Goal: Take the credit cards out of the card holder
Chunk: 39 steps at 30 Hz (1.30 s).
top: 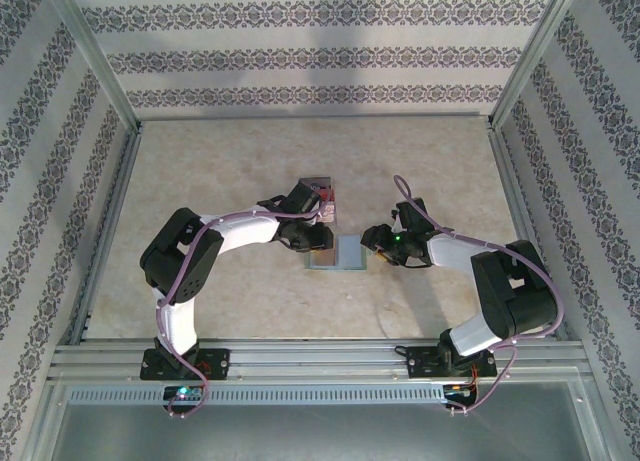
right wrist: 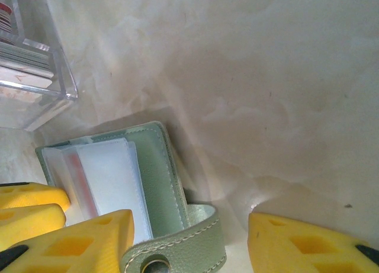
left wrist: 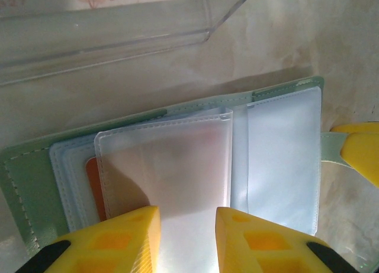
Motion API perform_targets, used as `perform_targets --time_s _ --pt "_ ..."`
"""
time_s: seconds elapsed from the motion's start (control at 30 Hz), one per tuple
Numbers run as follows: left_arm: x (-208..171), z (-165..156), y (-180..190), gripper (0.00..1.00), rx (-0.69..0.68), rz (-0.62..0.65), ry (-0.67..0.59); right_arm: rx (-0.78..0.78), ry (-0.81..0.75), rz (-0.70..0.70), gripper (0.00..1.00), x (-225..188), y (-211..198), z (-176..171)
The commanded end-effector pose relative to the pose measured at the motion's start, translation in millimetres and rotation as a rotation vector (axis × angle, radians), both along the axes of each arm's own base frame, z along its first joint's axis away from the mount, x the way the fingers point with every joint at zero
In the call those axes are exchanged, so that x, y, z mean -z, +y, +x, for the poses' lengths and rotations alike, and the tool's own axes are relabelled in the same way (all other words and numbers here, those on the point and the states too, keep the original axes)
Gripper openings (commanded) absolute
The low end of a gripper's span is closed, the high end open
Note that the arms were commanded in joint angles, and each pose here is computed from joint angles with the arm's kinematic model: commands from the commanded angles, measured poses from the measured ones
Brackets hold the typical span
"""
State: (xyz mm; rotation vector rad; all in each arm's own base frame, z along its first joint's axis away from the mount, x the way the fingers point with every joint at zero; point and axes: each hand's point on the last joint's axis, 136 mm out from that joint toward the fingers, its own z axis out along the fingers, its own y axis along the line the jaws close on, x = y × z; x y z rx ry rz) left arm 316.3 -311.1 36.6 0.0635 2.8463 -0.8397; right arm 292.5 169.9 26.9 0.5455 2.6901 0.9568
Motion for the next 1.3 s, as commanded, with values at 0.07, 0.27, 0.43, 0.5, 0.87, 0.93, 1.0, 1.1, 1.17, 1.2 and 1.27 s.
perform_targets --time_s 0.07,0.27,0.43,0.5,0.87,0.93,1.0,1.1,1.17,1.2,1.27 --pt "2.9 -10.1 -19.5 0.31 0.046 -0.017 0.020 -0.209 -0.146 0.224 0.53 -37.0 69.0 7.2" --pt "-5.0 -13.2 -35.7 0.31 0.064 -0.066 0.019 -0.208 -0.146 0.230 0.52 -37.8 70.1 8.5" --pt "-8.1 -10.6 -46.4 0.31 0.070 -0.102 0.021 -0.208 -0.149 0.230 0.52 -38.3 70.1 9.1" --pt "-9.8 -8.5 -50.7 0.31 0.072 -0.111 0.018 -0.206 -0.151 0.233 0.52 -39.0 70.3 9.3" --pt "-29.7 8.4 -69.5 0.31 0.089 -0.153 -0.026 -0.198 -0.153 0.240 0.43 -40.8 68.4 10.3" --pt "-31.6 9.4 -69.9 0.31 0.088 -0.154 -0.031 -0.191 -0.156 0.237 0.43 -40.7 65.3 10.3" --pt "-37.4 10.1 -69.3 0.31 0.089 -0.156 -0.047 -0.183 -0.155 0.238 0.43 -40.6 61.6 10.0" --pt "-51.6 12.9 -67.5 0.31 0.088 -0.159 -0.086 -0.174 -0.158 0.239 0.41 -41.0 57.1 10.1" --pt "-61.6 15.2 -69.0 0.31 0.086 -0.176 -0.109 -0.175 -0.157 0.243 0.40 -41.8 56.3 9.7" --pt "-67.0 16.6 -71.4 0.31 0.085 -0.194 -0.118 -0.175 -0.157 0.243 0.40 -41.7 56.0 9.9" --pt "-76.4 19.8 -77.3 0.30 0.084 -0.232 -0.133 -0.178 -0.155 0.245 0.40 -41.9 55.7 9.4"
